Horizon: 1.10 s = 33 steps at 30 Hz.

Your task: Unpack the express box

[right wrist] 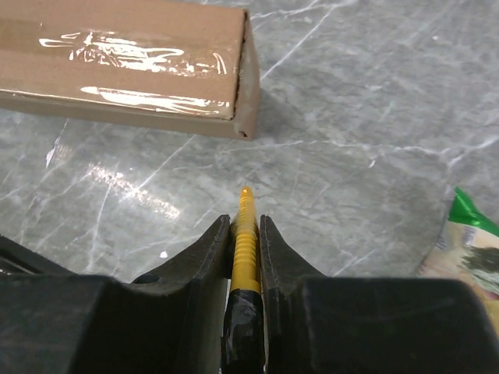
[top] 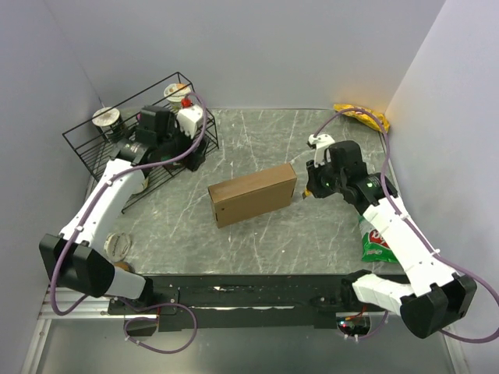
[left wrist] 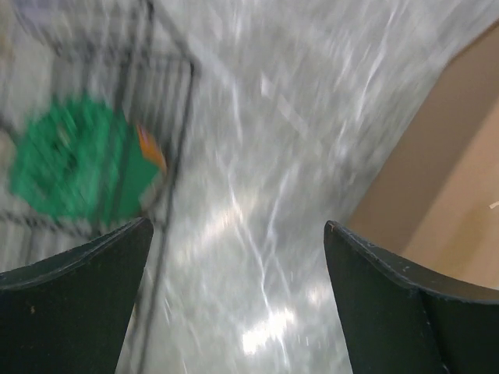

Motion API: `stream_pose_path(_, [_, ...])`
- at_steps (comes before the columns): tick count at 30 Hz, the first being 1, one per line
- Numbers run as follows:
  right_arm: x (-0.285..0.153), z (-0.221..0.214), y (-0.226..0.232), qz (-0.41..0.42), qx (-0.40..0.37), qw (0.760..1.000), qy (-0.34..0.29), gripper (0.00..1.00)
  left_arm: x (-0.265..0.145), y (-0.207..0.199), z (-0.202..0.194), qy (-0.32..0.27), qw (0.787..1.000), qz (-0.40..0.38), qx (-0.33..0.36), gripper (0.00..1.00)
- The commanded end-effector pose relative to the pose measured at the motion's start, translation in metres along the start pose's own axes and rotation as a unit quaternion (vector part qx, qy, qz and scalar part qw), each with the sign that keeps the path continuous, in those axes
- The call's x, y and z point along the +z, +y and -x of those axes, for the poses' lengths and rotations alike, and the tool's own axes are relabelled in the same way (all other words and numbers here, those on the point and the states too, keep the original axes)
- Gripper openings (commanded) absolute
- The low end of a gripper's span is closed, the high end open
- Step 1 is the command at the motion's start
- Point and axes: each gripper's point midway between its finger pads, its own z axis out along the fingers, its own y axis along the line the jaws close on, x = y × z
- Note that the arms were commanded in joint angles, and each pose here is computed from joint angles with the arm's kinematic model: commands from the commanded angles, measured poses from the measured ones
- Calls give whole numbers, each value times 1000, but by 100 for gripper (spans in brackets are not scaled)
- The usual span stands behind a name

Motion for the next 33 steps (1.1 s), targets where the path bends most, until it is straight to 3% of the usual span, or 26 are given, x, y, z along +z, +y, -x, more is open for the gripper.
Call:
stream_pose_path(1, [8,3,12,30,3,1000,-2,0,-4,14,-62,77,994,51,-50,96])
stream_pose_path(11, [22,14,19,39,-5,999,-9,0,1,-16,-127,117,993,-9,-20,96])
stream_pose_path(16, [35,24,16,31,-19,999,-11,0,0,-42,-116,60,995,-75,1,97])
stream_pose_path(21, [49,42,14,24,-35,999,-18,0,-7,-86,-92,-23,981,-190,28,99])
stream_pose_path(33, [91,99,29,32,-77,996,-38,0,-18,-175,-69,-59,933,-349,68,99])
